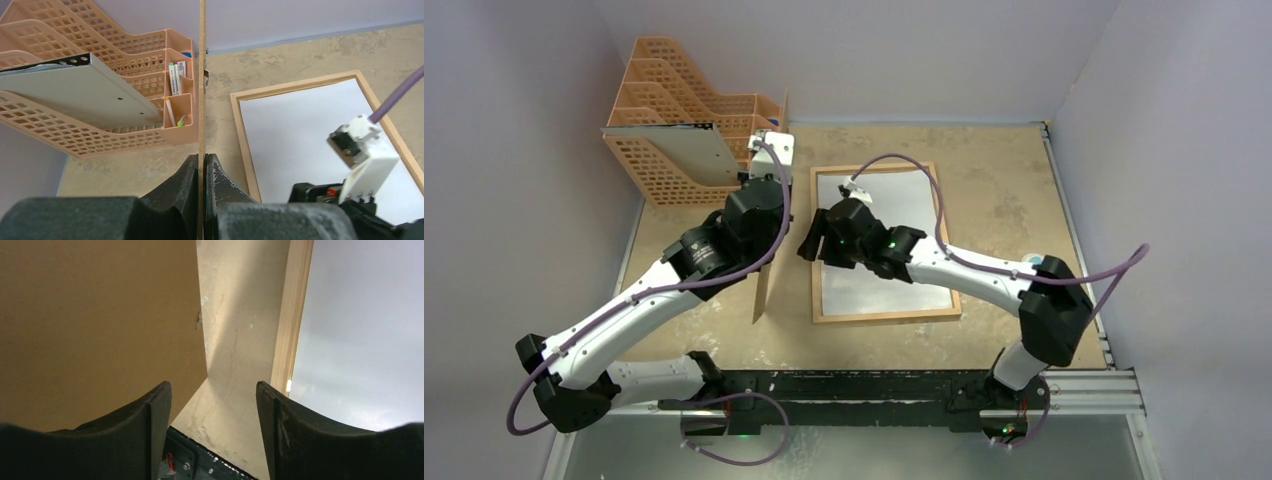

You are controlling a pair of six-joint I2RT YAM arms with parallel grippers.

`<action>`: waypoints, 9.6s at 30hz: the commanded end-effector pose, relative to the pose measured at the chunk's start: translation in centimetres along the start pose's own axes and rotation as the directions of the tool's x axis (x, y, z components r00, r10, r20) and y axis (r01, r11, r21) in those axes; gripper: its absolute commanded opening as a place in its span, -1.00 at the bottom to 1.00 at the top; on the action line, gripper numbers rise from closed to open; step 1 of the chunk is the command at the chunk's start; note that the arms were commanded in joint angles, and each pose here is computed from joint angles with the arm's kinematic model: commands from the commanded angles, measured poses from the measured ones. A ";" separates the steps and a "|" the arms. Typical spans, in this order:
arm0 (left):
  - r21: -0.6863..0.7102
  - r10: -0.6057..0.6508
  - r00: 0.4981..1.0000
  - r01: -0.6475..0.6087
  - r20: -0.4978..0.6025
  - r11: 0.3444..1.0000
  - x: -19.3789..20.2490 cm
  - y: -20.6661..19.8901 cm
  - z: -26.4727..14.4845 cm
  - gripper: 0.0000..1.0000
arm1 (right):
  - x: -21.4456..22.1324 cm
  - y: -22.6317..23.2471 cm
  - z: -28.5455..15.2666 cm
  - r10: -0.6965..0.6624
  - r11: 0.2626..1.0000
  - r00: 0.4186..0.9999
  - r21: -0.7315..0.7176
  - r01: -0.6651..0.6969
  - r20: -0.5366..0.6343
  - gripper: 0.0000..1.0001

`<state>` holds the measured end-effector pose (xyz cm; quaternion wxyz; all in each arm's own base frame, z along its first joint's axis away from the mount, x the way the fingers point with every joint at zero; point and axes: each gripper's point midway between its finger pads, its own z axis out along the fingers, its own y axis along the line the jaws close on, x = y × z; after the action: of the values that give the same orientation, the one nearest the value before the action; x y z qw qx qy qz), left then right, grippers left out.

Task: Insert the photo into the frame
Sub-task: Move the photo frame to the center of the board, then turn over the photo frame item on the photo frame.

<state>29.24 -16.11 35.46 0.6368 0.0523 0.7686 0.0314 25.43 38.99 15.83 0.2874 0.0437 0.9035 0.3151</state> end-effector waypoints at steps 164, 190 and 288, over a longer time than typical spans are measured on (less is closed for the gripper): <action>0.143 -0.343 0.891 0.397 -0.298 0.907 10.9 -3.6 3.7 0.79 | -18.8 -10.7 -16.7 0.291 0.871 0.895 -0.481 -0.101 0.339 -1.00; 0.075 -0.467 0.718 0.581 -0.516 0.811 25.9 -5.5 12.0 0.19 | -16.8 -16.0 -9.8 0.224 0.928 0.938 -0.351 -0.122 0.266 -1.00; 0.069 -0.421 0.680 0.569 -0.600 0.820 30.8 -6.3 12.5 -0.72 | -15.5 -30.5 -5.1 -0.041 0.954 0.970 0.298 -0.033 0.240 0.65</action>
<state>36.56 -19.77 3.65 0.3798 -0.0910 0.8876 -0.2441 38.17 8.84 8.16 0.3651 0.1283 0.9010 0.1964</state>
